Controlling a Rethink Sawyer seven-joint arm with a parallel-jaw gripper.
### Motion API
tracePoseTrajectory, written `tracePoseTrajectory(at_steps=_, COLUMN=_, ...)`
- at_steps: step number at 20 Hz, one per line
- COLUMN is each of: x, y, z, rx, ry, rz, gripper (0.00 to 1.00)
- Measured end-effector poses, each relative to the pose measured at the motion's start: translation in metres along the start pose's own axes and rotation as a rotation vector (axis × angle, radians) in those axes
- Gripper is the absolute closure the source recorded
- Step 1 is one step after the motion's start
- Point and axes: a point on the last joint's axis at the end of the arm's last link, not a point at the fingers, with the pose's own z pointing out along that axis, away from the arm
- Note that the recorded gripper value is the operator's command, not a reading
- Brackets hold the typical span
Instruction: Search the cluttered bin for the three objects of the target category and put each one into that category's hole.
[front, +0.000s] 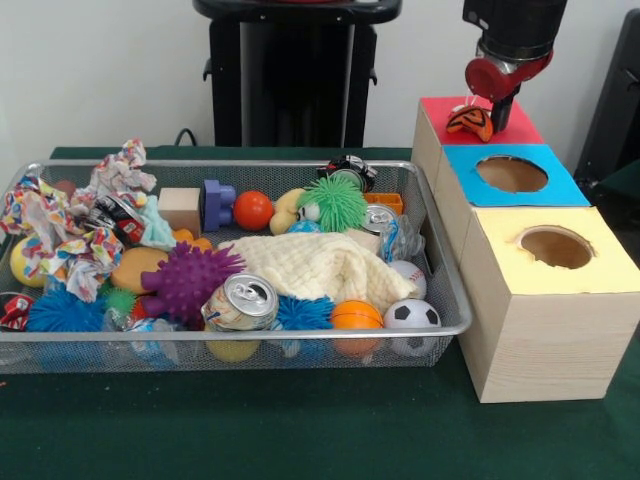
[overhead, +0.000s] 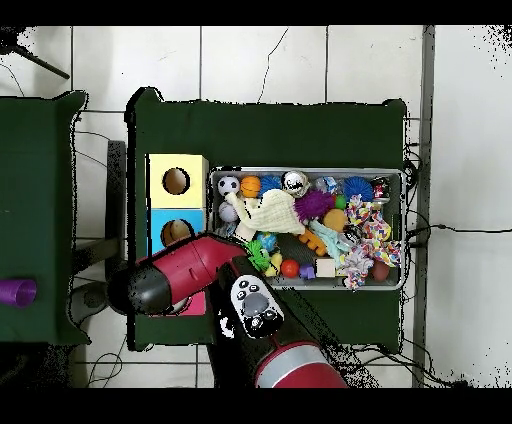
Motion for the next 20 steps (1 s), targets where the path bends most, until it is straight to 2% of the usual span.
tracePoseTrajectory(at_steps=6, x=0.001, y=0.001, z=-0.001, rx=0.005, ry=0.002, rz=-0.006, gripper=1.0)
tracePoseTrajectory(at_steps=10, x=0.0, y=-0.001, z=-0.016, rx=0.035, ry=-0.014, rz=-0.01, gripper=1.0)
tracePoseTrajectory(at_steps=16, x=-0.012, y=-0.005, z=-0.072, rx=0.125, ry=-0.073, rz=0.0, gripper=1.0)
tracePoseTrajectory(at_steps=20, x=-0.017, y=0.0, z=-0.095, rx=0.15, ry=-0.087, rz=0.006, gripper=1.0)
